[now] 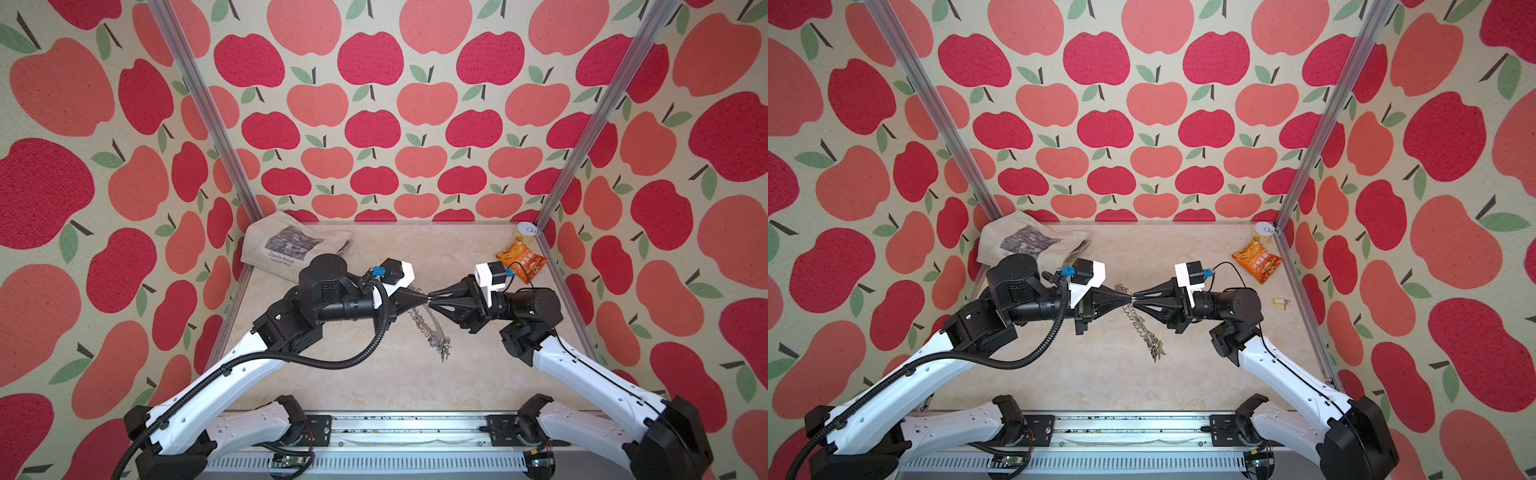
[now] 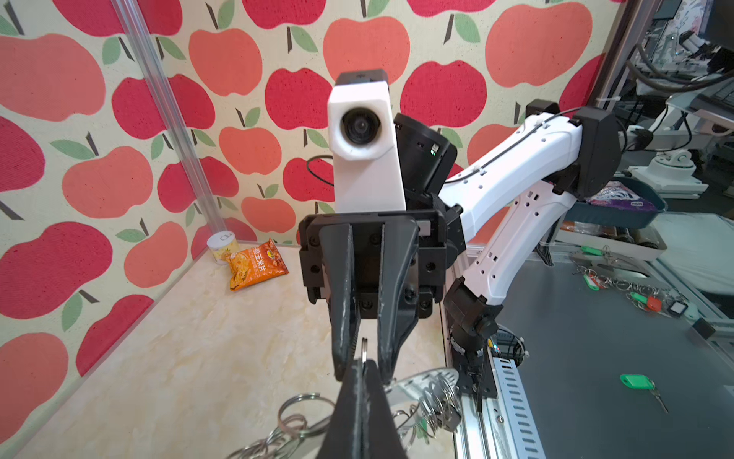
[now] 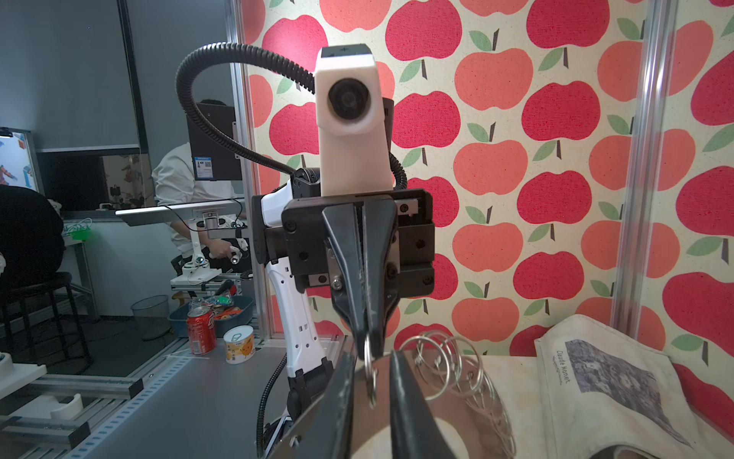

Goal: Put the keys on the keyring

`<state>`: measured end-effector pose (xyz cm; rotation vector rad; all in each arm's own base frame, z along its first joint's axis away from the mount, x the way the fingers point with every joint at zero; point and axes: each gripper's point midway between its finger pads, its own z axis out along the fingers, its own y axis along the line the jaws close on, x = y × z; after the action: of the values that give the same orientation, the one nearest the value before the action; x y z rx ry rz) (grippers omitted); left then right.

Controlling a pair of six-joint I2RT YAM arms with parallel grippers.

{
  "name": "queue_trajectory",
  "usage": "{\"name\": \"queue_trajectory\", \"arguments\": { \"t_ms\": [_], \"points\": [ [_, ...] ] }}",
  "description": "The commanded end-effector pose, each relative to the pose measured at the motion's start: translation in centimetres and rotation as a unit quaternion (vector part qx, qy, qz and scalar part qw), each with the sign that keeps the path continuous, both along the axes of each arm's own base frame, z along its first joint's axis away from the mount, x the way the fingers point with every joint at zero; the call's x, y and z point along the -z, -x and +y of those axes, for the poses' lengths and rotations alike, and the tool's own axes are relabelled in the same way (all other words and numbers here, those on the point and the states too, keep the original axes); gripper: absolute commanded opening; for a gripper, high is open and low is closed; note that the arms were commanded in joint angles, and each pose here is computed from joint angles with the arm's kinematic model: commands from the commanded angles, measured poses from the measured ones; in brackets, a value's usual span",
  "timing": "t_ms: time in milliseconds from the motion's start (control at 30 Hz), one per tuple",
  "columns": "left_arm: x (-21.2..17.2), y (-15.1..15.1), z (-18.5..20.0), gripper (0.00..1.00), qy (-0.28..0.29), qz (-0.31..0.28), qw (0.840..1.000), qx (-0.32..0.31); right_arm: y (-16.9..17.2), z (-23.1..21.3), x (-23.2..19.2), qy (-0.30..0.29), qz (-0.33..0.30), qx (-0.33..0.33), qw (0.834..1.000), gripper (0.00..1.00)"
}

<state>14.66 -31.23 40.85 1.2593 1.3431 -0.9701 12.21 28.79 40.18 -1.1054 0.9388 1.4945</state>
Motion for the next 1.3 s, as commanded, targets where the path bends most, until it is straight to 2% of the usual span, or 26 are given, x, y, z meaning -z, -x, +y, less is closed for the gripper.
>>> {"name": "queue_trajectory", "arguments": {
  "t_ms": [0,67,133,300,500,733,800,1267],
  "points": [
    [0.0,0.0,0.6,0.0,-0.037,-0.019,0.999,-0.008,-0.2,0.0,0.6,0.052,-0.012,0.04,0.998,0.45],
    [0.4,0.0,1.0,0.0,-0.065,-0.022,0.998,-0.013,-0.2,-0.4,1.6,0.095,-0.028,0.072,0.992,0.54],
    [1.2,-0.2,1.2,0.0,-0.1,-0.023,0.995,-0.017,0.0,-1.0,2.5,0.139,-0.042,0.1,0.984,0.57],
    [2.2,-0.4,1.3,0.0,-0.159,-0.039,0.986,-0.022,-0.2,-1.3,3.3,0.184,-0.056,0.125,0.973,0.58],
    [2.2,0.0,0.9,0.0,-0.187,-0.059,0.98,-0.011,-0.5,-0.2,3.9,0.204,-0.076,0.125,0.968,0.48],
    [1.8,0.4,0.6,0.0,-0.187,-0.065,0.98,-0.001,-0.2,0.0,3.9,0.203,-0.085,0.118,0.968,0.23],
    [1.7,0.4,0.6,0.0,-0.185,-0.066,0.981,0.0,-0.2,-0.1,3.9,0.203,-0.086,0.12,0.968,0.19],
    [1.7,0.9,0.5,0.0,-0.183,-0.064,0.981,0.012,0.3,0.2,3.1,0.182,-0.084,0.104,0.974,0.23]
  ]
}}
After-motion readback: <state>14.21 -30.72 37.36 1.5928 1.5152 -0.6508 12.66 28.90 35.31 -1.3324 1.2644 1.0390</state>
